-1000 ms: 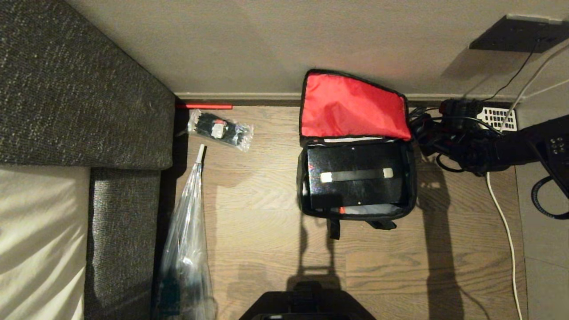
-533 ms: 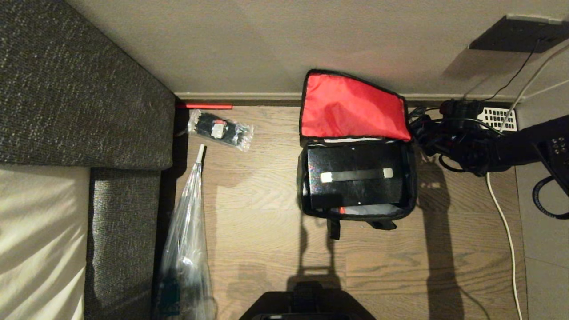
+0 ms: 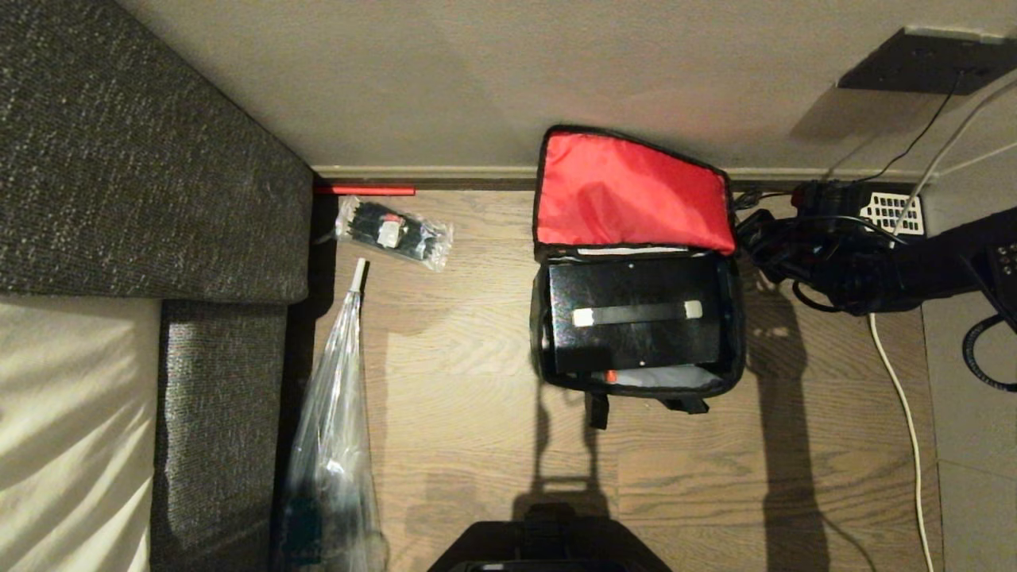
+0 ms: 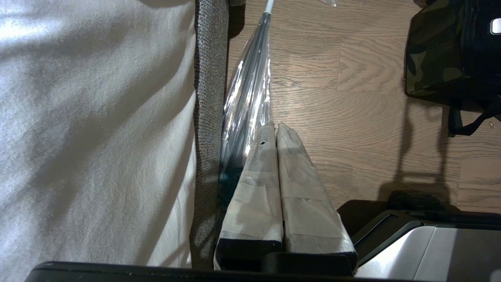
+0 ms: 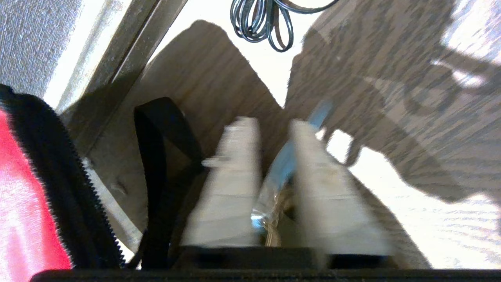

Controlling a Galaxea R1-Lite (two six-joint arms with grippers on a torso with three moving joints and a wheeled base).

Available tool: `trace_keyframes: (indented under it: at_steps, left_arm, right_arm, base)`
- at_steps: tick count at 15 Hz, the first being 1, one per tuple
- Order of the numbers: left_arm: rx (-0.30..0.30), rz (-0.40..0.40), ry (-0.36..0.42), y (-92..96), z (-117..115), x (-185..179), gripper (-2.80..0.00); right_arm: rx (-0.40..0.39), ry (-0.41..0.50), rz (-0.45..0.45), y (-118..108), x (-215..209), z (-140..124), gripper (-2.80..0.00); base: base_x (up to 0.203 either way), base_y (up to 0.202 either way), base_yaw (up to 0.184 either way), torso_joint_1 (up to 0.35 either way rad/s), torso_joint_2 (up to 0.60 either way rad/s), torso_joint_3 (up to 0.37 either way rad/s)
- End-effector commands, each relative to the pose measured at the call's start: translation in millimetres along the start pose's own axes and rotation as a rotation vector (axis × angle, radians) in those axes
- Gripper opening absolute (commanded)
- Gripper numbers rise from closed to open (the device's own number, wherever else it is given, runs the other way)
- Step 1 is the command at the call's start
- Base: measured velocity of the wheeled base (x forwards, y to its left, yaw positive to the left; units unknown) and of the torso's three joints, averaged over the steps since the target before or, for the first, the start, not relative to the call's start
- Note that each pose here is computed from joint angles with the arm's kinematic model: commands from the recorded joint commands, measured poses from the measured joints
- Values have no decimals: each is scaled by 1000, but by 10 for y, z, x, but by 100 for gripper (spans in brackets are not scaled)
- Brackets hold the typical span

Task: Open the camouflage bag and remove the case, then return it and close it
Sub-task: Grip the handle

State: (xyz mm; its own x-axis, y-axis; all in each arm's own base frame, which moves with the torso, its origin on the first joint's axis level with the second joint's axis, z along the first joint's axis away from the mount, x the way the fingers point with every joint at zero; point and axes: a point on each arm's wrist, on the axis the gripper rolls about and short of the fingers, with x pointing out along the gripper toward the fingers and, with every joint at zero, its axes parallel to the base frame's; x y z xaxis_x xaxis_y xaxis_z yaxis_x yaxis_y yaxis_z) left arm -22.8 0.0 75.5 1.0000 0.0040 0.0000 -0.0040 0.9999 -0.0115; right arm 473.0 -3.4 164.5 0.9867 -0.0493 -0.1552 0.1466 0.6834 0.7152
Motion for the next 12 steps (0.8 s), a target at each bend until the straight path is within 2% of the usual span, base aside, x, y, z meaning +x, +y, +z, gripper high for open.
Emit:
trace_keyframes:
  at_steps: [1,3,6,8,10,12]
  left_arm:
    - [-1,1,0,0,0,0,-280]
    - [-1,1,0,0,0,0,-280]
    - [-1,1,0,0,0,0,-280]
    - [-1,1,0,0,0,0,-280]
    - [-1,1,0,0,0,0,-280]
    - [-1,1,0,0,0,0,-280]
  right_arm:
    - [-34,1,-6,-14,-6,-15,0]
    - [-38,12,-16,-44,-39,-36,0]
    - [-47,59,5,-46,-318,89,0]
    - [-58,176,68,-118,-678,176,0]
    - [-50,301,191,-137,-1062,287,0]
    - [-34,370,250,-166,-1369,338,0]
  base:
    - [0,0,0,0,0,0]
    - [0,0,0,0,0,0]
    - [0,0,0,0,0,0]
    - [0,0,0,0,0,0]
    - [0,0,0,0,0,0]
    - [0,0,0,0,0,0]
